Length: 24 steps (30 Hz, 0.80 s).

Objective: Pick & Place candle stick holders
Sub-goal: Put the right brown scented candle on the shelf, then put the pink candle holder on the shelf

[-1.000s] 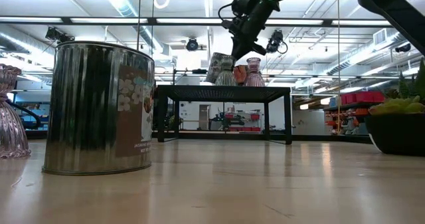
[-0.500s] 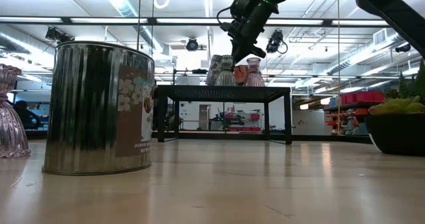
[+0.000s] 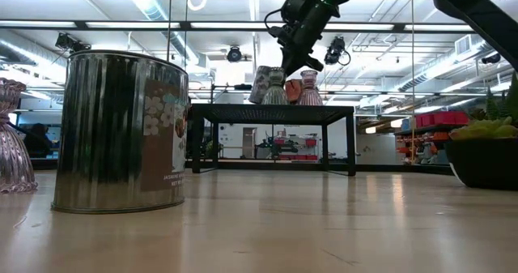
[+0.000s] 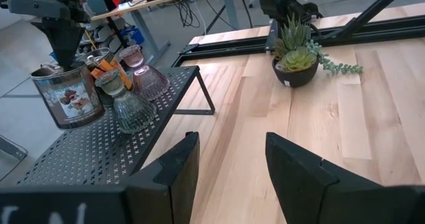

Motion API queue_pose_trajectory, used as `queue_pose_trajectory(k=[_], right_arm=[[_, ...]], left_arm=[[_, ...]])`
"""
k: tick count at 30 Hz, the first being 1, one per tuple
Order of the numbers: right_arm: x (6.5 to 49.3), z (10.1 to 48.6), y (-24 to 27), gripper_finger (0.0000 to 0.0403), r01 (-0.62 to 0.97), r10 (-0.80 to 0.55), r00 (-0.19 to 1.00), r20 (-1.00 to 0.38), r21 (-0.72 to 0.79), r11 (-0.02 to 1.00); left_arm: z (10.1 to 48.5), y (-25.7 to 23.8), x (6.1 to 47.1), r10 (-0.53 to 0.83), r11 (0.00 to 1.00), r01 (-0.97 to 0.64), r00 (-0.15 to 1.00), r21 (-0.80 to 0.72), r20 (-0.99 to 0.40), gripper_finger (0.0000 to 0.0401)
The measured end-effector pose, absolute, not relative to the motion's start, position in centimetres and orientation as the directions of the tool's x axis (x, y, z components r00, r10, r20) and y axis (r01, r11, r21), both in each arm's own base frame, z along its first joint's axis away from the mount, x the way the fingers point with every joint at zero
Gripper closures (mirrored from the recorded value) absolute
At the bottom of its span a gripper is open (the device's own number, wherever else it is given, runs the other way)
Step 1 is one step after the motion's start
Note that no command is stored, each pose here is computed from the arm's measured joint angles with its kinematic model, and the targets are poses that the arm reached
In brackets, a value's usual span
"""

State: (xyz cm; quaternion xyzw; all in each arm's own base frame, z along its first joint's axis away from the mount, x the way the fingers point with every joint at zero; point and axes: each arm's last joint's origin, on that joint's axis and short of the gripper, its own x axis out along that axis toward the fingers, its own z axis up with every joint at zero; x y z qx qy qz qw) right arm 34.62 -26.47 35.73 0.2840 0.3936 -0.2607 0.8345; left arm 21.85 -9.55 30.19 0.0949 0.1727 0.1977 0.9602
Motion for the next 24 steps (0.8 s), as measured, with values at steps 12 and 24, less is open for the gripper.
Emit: queue_pose_trajectory(k=[12, 24], right_arm=[[34.68, 35.94, -26.65, 0.0361, 0.668, -0.249, 0.557, -0.792, 0.250, 0.701], [34.81, 36.05, -26.71, 0.0360, 0.664, -0.257, 0.569, -0.781, 0.252, 0.704]], left_arm=[[30.19, -9.55, 21.85, 0.412, 0.904, -0.347, 0.862, 0.250, -0.294, 0.0224], [30.19, -9.55, 21.85, 0.412, 0.904, -0.347, 0.862, 0.250, -0.294, 0.0224]])
